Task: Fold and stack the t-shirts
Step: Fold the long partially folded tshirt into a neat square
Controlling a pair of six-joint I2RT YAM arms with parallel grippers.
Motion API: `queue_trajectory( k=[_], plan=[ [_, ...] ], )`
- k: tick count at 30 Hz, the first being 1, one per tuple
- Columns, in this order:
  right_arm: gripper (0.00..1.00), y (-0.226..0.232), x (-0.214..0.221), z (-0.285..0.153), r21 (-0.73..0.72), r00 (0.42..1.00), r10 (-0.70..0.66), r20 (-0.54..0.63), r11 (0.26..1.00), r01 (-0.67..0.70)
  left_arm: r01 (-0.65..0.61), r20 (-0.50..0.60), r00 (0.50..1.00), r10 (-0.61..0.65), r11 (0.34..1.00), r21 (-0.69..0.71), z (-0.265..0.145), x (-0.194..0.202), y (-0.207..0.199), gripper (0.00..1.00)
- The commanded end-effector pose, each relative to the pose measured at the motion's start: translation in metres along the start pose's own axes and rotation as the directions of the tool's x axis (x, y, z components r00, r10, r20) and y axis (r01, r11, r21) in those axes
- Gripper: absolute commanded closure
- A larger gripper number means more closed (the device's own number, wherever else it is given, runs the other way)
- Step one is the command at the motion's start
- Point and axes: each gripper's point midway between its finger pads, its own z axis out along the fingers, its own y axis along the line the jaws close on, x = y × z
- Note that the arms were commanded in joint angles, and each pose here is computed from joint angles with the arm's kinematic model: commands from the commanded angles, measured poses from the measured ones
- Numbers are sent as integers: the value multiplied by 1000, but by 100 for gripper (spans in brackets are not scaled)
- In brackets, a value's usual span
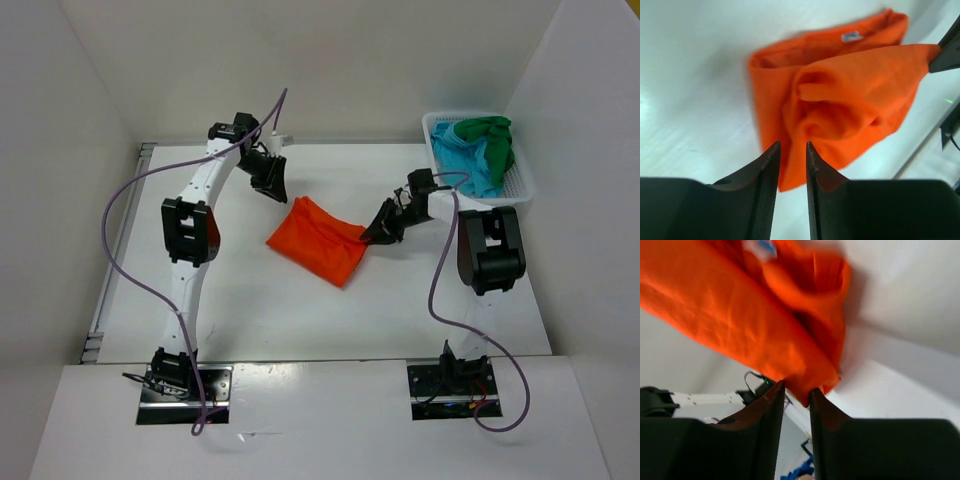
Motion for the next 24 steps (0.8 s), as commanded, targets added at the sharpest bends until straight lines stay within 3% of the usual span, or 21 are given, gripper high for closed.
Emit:
queue_trajectory(
  k=[1, 5, 6, 8, 11, 13, 15, 16, 19, 24],
  plan=[
    [67, 36, -62, -15, -67, 984, -88, 158, 993, 99, 33, 71, 997, -29, 998, -51, -5, -20, 25, 66],
    [56, 67, -104, -33, -55, 949, -160, 273, 982, 182, 38, 140, 990, -20, 991, -126, -33, -33, 41, 62],
    [54, 76, -113, -38, -50, 940, -172, 296, 979, 195, 21, 165, 986, 4, 988, -151, -49, -38, 40, 55],
    [47, 79, -118, -42, -26, 925, -208, 317, 973, 228, -13, 179, 983, 42, 987, -161, -57, -42, 35, 45],
    [46, 78, -112, -48, -7, 917, -230, 324, 969, 246, -90, 167, 979, 112, 987, -133, -54, -43, 20, 33],
    [46, 77, -103, -54, -3, 910, -239, 340, 967, 255, -136, 168, 974, 153, 985, -105, -51, -46, 4, 31],
    [52, 67, -96, -59, 36, 900, -243, 361, 968, 247, -176, 177, 966, 187, 981, -78, -50, -50, -13, 30],
    [61, 63, -89, -52, 46, 903, -248, 352, 968, 248, -208, 163, 963, 216, 976, -65, -41, -50, -26, 30],
    [76, 56, -82, -40, 67, 908, -252, 335, 967, 244, -294, 150, 942, 300, 954, -63, -29, -54, -56, 30],
    [85, 59, -76, -16, 67, 915, -253, 315, 967, 244, -342, 111, 931, 347, 938, -61, -3, -52, -71, 33]
  ],
)
